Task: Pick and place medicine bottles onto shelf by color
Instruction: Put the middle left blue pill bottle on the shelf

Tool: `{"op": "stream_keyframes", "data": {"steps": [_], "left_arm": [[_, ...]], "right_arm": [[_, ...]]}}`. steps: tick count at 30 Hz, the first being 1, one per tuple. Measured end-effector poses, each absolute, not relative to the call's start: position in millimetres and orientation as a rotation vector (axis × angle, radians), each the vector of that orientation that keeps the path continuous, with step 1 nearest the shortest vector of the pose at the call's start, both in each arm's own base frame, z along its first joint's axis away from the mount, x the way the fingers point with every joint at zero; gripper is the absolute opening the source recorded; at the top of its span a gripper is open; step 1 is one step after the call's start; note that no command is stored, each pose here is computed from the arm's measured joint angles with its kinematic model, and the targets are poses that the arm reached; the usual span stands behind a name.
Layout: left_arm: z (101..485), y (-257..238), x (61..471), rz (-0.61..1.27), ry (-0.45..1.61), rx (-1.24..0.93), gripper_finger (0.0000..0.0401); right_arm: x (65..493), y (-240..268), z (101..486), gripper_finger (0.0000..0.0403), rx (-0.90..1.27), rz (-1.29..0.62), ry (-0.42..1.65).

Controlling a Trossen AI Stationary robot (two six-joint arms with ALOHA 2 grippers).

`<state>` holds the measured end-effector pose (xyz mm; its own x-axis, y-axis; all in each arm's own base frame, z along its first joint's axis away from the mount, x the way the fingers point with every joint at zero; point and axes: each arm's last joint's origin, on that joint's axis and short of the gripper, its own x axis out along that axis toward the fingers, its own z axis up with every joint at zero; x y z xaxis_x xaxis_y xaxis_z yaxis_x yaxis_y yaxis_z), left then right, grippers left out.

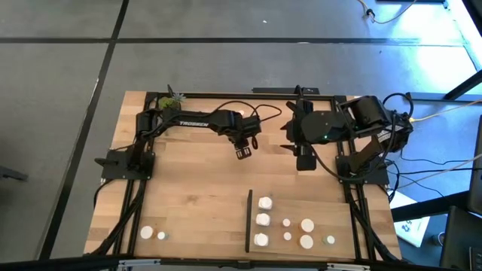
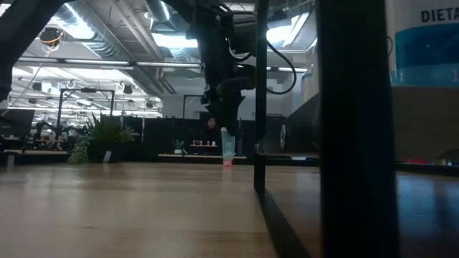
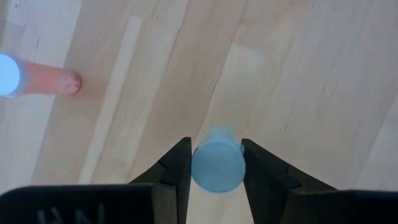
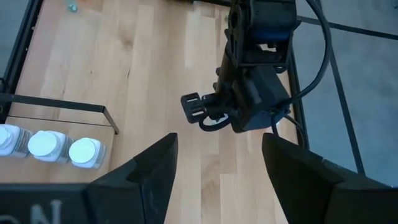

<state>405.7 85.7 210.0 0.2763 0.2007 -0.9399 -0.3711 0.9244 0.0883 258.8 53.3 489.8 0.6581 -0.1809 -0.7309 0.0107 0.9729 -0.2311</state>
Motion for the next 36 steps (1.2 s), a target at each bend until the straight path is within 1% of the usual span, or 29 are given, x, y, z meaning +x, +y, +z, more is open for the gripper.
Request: {"op": "stream_keyframes", "data": {"steps": [12,19,27,36], "left_arm": [[209.8,85.9,406.7,0.385,1.226,-0.158,0.0106],[200.6,85.5,411.9,0.380,1.226,-0.158,0.0106],[190.2,81.0,412.6,0.356,1.272,-0.165,0.0106],[191.6,78.8,413.3,0.357,1.263,-0.171,0.0106]], "right_arm": [[259.0,53.3,489.7,0.0236,-0.236,-0.100,0.849],[259.1,53.4,489.7,0.0236,-0.236,-0.100,0.850],[259.3,53.4,489.8,0.0236,-0.234,-0.101,0.848],[262.0,54.1,491.9,0.0236,-0.223,-0.101,0.813]]}}
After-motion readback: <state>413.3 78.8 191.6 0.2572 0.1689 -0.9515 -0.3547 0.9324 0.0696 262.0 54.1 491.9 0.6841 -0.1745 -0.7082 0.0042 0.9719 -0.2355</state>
